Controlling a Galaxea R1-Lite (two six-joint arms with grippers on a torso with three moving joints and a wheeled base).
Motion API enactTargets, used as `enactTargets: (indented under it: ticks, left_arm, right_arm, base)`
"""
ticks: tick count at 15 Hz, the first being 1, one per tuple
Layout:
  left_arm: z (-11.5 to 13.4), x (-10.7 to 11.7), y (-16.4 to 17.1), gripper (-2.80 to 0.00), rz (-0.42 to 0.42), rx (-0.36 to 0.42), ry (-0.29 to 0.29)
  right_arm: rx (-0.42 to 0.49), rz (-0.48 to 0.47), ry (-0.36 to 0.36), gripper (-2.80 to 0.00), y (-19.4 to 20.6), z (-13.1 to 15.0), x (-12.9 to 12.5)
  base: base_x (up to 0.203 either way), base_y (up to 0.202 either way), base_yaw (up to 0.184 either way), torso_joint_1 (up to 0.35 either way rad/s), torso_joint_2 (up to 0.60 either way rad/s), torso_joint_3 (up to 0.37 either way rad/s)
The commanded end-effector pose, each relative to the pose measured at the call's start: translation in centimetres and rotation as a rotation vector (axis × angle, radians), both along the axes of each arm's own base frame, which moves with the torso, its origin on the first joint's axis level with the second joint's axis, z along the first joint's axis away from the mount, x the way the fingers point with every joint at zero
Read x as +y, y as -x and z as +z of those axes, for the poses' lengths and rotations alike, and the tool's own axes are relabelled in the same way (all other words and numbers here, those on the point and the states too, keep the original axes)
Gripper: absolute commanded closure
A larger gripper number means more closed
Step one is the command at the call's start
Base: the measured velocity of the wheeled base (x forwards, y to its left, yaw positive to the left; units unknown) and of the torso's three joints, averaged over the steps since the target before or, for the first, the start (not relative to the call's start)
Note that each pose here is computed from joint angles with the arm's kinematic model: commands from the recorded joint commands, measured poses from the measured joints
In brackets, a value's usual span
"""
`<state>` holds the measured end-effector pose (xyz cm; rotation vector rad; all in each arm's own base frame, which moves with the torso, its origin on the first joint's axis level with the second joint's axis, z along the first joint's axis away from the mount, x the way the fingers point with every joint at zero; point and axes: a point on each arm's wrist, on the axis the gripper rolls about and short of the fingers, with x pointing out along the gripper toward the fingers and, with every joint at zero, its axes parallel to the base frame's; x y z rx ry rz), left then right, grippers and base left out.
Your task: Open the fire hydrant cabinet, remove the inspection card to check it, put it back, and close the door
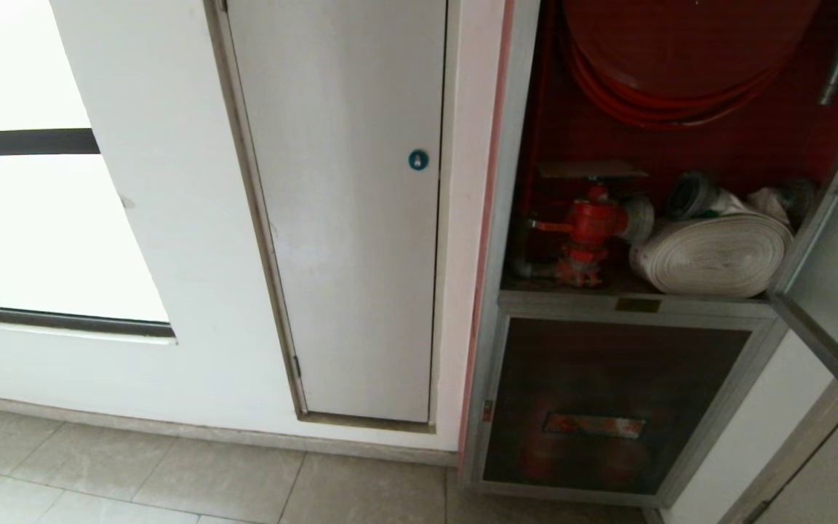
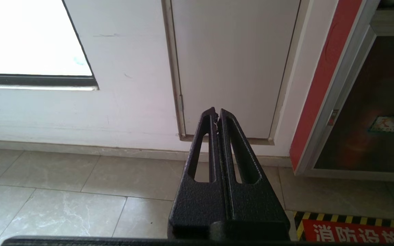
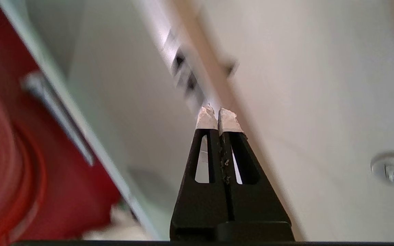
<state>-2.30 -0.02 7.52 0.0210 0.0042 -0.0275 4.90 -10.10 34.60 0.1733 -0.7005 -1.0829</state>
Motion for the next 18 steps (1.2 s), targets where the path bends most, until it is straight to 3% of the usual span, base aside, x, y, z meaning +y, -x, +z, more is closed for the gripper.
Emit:
enactTargets:
  ticks: [1,4,11,18]
  left_arm:
    - [0.0,0.0,0.0,0.0,-0.002,-0.001,0.0]
    - [0.0,0.0,0.0,0.0,0.0,0.0,0.0]
    - [0.0,0.0,0.0,0.0,0.0,0.0,0.0]
    - [0.0,0.0,0.0,0.0,0.0,0.0,0.0]
  right_arm:
    - [-0.006,-0.035,-0.019,0.0,0.4,-0.5,-0.9]
    - [-0.036,-0.027,-0.003,0.0,1.1,-1.0,-1.1]
    - [-0.045,-0.019,-0.05,0.0,1.3,-2.0,-5.4]
    - [0.019,0.133,-0.072,0.0,0.7,-2.9,-4.9]
  base:
    - [0.0,0.0,0.0,0.0,0.0,0.0]
    - [0.0,0.0,0.0,0.0,0.0,0.0]
    - [0.0,0.0,0.0,0.0,0.0,0.0]
    - [0.0,0.0,0.0,0.0,0.0,0.0]
